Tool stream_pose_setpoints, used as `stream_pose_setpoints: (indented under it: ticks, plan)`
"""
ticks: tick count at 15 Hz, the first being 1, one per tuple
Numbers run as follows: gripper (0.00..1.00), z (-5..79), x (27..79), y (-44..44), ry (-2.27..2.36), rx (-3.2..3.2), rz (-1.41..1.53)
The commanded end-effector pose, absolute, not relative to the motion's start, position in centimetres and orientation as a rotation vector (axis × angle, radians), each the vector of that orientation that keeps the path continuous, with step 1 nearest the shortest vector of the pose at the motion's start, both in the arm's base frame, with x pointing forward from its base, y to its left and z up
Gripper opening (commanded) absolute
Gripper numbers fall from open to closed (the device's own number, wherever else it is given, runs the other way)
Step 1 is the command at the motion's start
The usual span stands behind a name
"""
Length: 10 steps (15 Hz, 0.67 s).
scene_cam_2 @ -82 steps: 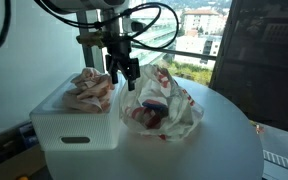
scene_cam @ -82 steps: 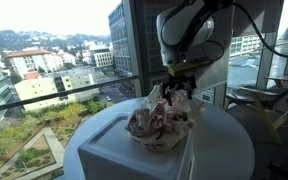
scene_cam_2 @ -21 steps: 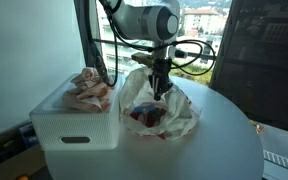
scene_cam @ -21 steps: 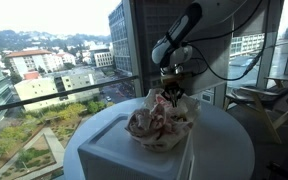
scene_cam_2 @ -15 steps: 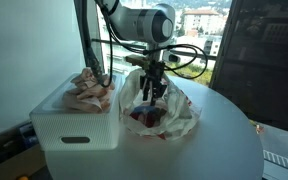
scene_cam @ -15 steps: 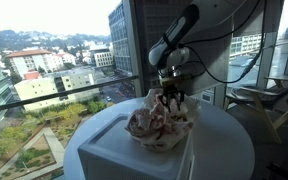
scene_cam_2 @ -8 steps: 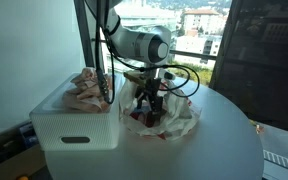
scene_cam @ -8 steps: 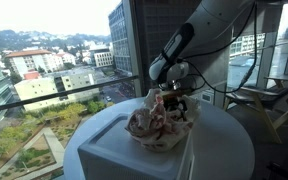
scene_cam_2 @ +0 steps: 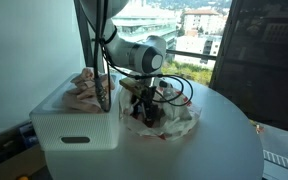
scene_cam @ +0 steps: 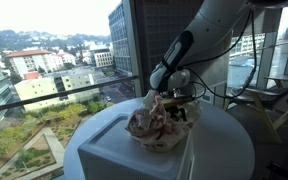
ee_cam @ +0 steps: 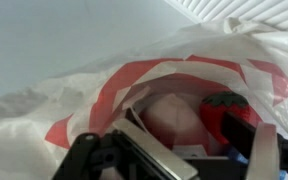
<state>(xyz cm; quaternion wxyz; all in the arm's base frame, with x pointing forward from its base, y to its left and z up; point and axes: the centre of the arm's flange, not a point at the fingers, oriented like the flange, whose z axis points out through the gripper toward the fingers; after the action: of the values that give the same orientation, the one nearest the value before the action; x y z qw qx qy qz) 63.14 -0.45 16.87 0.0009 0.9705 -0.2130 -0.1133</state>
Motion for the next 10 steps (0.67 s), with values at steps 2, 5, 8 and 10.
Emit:
stream_pose_setpoints:
  ticks: [2, 5, 8, 10]
  plan:
    - [0.48, 17.52, 62.35, -0.43, -0.669, 3.088, -0.307]
    - [0.25, 17.22, 62.23, -0.66, -0.687, 3.090, -0.332]
    - [0.11, 16.82, 61.72, -0.57, -0.689, 3.087, -0.356]
    - [0.09, 17.68, 61.89, -0.66, -0.681, 3.078, -0.363]
